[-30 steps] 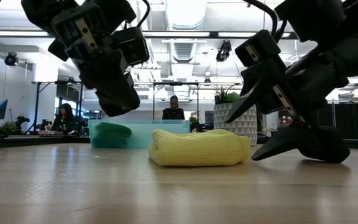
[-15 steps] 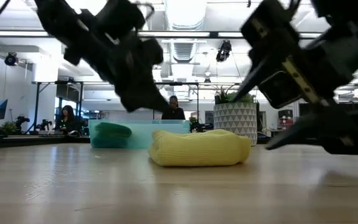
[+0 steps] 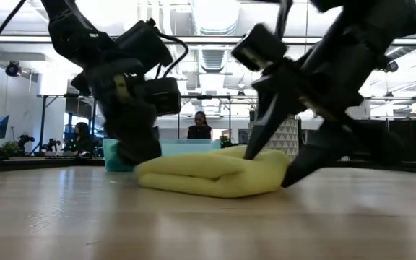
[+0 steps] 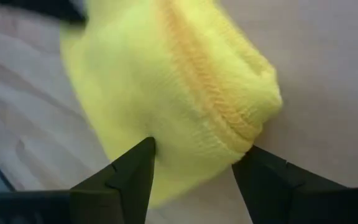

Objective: Fold microfiber towels
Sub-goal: Put the folded yellow microfiber towel into the blue bin

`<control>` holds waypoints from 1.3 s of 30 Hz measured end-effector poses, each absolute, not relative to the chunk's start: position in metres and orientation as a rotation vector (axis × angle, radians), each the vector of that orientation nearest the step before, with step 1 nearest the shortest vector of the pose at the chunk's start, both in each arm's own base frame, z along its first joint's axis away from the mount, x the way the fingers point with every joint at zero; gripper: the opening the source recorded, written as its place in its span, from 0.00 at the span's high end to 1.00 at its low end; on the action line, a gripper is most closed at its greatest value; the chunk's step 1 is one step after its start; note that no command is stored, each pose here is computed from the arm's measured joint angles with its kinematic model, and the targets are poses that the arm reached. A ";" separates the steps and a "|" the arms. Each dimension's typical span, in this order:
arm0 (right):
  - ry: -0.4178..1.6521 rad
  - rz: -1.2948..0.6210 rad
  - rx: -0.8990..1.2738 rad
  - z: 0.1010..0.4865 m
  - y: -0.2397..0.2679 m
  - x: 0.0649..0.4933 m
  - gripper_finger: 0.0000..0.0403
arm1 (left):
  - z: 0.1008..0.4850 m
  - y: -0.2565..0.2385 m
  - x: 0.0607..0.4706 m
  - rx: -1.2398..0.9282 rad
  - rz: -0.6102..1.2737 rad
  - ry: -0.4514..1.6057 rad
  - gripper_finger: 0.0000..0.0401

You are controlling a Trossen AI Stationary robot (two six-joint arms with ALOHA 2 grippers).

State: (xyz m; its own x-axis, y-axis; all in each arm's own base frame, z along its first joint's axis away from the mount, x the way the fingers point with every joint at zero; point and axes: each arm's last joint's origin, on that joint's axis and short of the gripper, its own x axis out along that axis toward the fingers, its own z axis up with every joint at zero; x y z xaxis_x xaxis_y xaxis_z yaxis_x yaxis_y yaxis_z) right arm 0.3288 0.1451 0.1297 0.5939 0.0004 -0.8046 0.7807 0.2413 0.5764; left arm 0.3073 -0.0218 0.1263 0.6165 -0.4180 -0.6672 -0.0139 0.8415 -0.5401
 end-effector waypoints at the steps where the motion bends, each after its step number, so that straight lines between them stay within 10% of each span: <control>1: 0.784 -0.617 1.222 0.130 0.144 0.330 0.50 | 0.126 -0.024 0.306 -0.551 -0.279 0.905 1.00; 39: 0.396 -0.704 1.597 0.098 0.130 0.302 0.50 | 0.116 -0.027 0.307 -0.509 -0.202 0.952 1.00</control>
State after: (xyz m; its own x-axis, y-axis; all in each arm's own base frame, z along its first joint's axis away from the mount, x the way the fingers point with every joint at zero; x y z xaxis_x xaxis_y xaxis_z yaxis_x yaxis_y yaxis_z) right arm 0.3017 0.1298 0.0985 0.7521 -0.1436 -0.6432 0.6244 -0.1570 0.7652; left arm 0.3067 -0.0268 0.1160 0.5720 -0.3826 -0.7255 -0.0553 0.8645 -0.4995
